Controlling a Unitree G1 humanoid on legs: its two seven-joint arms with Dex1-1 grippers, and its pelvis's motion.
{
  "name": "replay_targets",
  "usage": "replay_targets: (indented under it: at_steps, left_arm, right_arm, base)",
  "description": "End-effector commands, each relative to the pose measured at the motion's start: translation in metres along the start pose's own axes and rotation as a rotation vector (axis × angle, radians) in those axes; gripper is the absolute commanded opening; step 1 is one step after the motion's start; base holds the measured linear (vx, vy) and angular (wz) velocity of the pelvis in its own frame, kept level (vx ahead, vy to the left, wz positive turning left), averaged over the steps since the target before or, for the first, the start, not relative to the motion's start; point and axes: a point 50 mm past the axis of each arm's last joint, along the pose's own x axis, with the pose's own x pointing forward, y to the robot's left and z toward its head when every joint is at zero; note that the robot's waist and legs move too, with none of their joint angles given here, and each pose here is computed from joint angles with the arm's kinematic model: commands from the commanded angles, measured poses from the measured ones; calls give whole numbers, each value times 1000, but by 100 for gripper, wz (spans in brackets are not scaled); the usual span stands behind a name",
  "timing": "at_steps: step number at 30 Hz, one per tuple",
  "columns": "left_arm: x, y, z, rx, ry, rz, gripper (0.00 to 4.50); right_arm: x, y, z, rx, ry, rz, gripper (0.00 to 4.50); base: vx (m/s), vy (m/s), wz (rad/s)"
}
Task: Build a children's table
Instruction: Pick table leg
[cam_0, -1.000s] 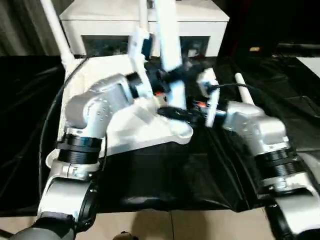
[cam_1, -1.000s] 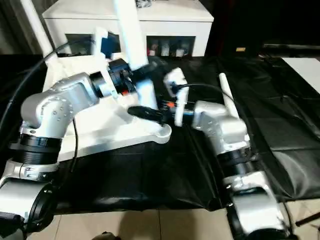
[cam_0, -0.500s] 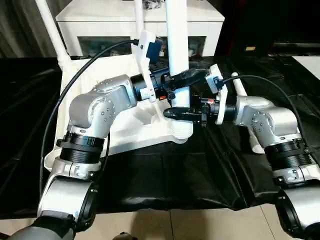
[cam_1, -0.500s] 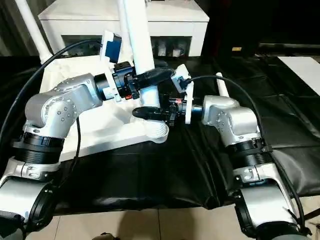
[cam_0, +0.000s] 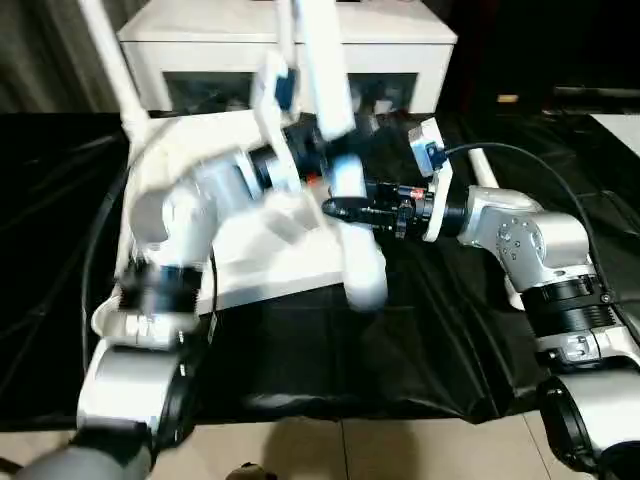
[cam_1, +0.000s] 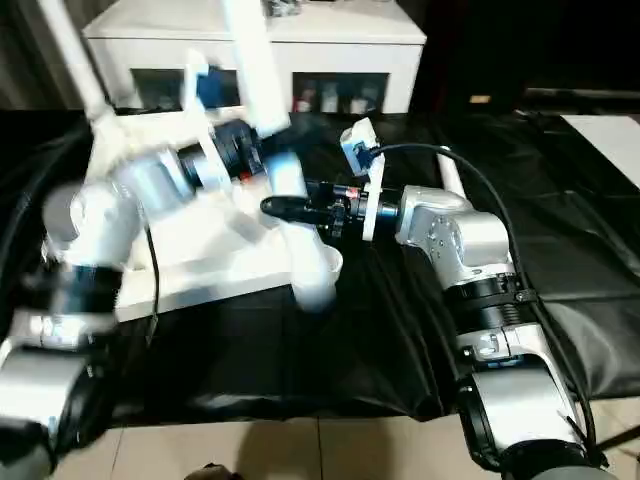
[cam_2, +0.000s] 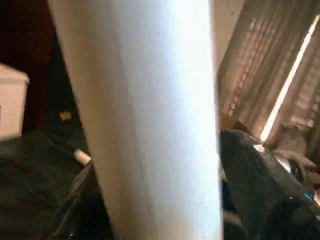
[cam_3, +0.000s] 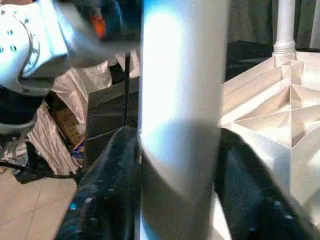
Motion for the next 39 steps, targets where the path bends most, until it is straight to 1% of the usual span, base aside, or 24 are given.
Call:
replay_targets:
  at_steps: [1, 2, 4, 7, 9, 11, 14, 15, 16, 19, 21, 23, 24, 25, 27, 28, 29, 30, 31, 33, 35, 36, 39]
  left_arm:
    - [1, 3, 4, 19, 4, 18, 339]
    - [1, 3, 5, 14, 6, 27, 339]
    - [1, 6, 4, -21, 0, 51, 360]
    - [4, 7, -1, -25, 25, 65, 360]
    - [8, 7, 0, -27, 13, 75, 360]
    - [10, 7, 1, -25, 12, 74, 326]
    - [9, 8, 4, -19, -4, 70, 323]
    - [9, 9, 4, -20, -7, 73, 296]
    - [7, 8, 4, -23, -1, 63, 284]
    - [6, 6, 7, -12, 9, 41, 276]
    - [6, 6, 11, -3, 5, 30, 243]
    - [7, 5, 17, 6, -8, 18, 233]
    - [7, 5, 17, 6, -8, 18, 220]
    - [7, 5, 20, 10, -11, 18, 211]
    - [7, 6, 23, 16, -15, 17, 193]
    - [7, 6, 23, 15, -15, 13, 190]
    - [7, 6, 23, 14, -15, 10, 171]
    - [6, 5, 22, 10, -8, -1, 171]
    - [6, 4, 20, 8, -2, -13, 159]
    - [6, 2, 16, 5, 4, -20, 155]
    - [7, 2, 14, 4, 11, -23, 154]
    - [8, 2, 13, 6, 15, -24, 152]
    - [8, 2, 12, 12, 23, -27, 152]
  right_arm:
    - [-3, -1, 3, -9, -15, -14, 174]
    - [-3, -1, 4, -7, -17, -17, 174]
    - [-4, -1, 4, -4, -20, -20, 159]
    - [-5, -3, 3, 5, -35, -53, 157]
    - [-5, -3, 3, 4, -38, -60, 157]
    - [-4, -3, 4, -6, -32, -63, 157]
    - [-6, -7, 6, -21, -40, -99, 157]
    - [-6, -9, 7, -23, -44, -108, 157]
    - [-7, -9, 7, -33, -48, -118, 157]
    - [-7, -10, 10, -62, -67, -136, 156]
    - [-8, -10, 13, -65, -84, -136, 156]
    - [-9, -11, 14, -62, -88, -133, 156]
    - [-9, -11, 14, -62, -88, -133, 156]
    - [-9, -11, 14, -61, -91, -136, 191]
    - [-10, -13, 14, -49, -100, -148, 226]
    - [-11, -15, 14, -42, -108, -159, 226]
    - [-11, -15, 14, -41, -110, -162, 246]
    - [-11, -16, 14, -45, -112, -170, 246]
    - [-11, -16, 14, -44, -117, -178, 260]
    - [-12, -17, 14, -46, -119, -192, 276]
    - [-12, -18, 14, -47, -115, -202, 278]
    - [-11, -18, 13, -41, -110, -194, 251]
    - [-9, -17, 12, -37, -102, -175, 241]
  base:
    - [0, 0, 0]
    - [0, 0, 0]
    - [0, 0, 0]
    - [0, 0, 0]
    - [0, 0, 0]
    - [0, 0, 0]
    - [0, 0, 0]
    - [0, 0, 0]
    - [0, 0, 0]
    - [0, 0, 0]
    - [0, 0, 0]
    - [0, 0, 0]
    - [0, 0, 0]
    - [0, 0, 0]
    - [0, 0, 0]
    - [0, 0, 0]
    - [0, 0, 0]
    - [0, 0, 0]
    - [0, 0, 0]
    - [0, 0, 0]
    - [0, 0, 0]
    - [0, 0, 0]
    - [0, 0, 0]
